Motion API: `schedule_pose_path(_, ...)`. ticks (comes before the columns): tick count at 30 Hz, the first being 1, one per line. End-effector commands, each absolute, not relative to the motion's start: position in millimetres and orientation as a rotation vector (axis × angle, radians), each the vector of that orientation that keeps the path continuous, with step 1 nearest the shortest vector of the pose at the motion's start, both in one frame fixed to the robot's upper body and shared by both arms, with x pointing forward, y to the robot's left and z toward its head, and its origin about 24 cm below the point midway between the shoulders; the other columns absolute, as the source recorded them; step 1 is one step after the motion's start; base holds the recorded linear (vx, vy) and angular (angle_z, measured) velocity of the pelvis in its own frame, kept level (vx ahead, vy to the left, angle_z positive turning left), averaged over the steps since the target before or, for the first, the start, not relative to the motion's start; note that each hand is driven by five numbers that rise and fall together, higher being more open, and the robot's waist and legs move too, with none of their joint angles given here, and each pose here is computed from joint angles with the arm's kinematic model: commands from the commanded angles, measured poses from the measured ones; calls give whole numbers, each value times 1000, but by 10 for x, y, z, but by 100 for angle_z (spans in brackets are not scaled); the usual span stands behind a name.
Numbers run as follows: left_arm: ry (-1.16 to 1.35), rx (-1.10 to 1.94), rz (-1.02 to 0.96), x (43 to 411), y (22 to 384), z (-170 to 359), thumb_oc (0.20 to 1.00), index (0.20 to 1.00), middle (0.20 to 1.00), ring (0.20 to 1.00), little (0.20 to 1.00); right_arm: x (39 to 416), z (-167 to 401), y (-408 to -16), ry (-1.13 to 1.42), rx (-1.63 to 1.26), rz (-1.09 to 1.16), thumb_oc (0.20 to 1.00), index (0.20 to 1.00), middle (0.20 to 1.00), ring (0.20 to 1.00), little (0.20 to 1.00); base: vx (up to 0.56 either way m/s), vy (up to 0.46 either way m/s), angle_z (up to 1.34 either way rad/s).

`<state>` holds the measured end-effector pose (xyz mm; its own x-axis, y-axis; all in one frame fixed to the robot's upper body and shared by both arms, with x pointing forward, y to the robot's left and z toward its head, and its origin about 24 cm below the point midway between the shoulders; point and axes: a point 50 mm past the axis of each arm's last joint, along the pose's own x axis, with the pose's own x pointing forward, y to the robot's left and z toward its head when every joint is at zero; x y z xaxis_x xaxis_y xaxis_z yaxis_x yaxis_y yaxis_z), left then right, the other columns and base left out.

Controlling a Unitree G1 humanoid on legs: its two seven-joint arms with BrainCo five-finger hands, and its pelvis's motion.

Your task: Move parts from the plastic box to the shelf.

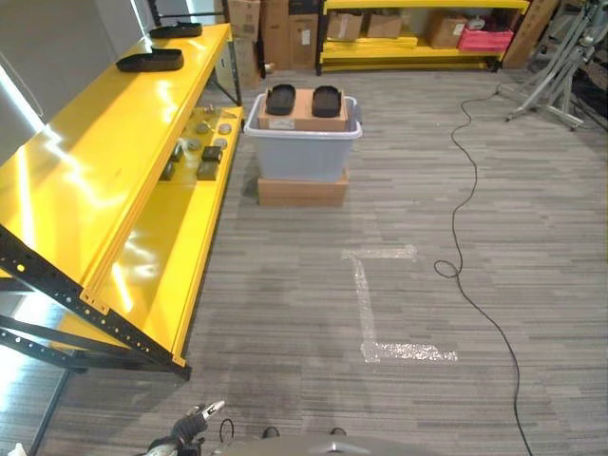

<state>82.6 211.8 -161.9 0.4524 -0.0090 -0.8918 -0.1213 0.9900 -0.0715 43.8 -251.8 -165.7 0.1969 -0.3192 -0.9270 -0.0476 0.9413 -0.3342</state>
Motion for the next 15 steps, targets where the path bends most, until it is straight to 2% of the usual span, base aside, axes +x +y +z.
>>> schedule_pose_path(1, 1098, -74, 64, 921, 2192, -1602, 1000, 1000, 1000, 1000, 1000, 450, -1655, -2536, 1383, -315, -186, 1000, 1000, 1000, 1000, 1000, 0, 0, 0)
schedule_pose_path(15, 1112, -74, 110, 906, 2212, -1613, 1000, 1000, 1000, 1000, 1000, 415, -1667, -2514, 1412, -310, -193, 1000, 1000, 1000, 1000, 1000, 0, 0, 0)
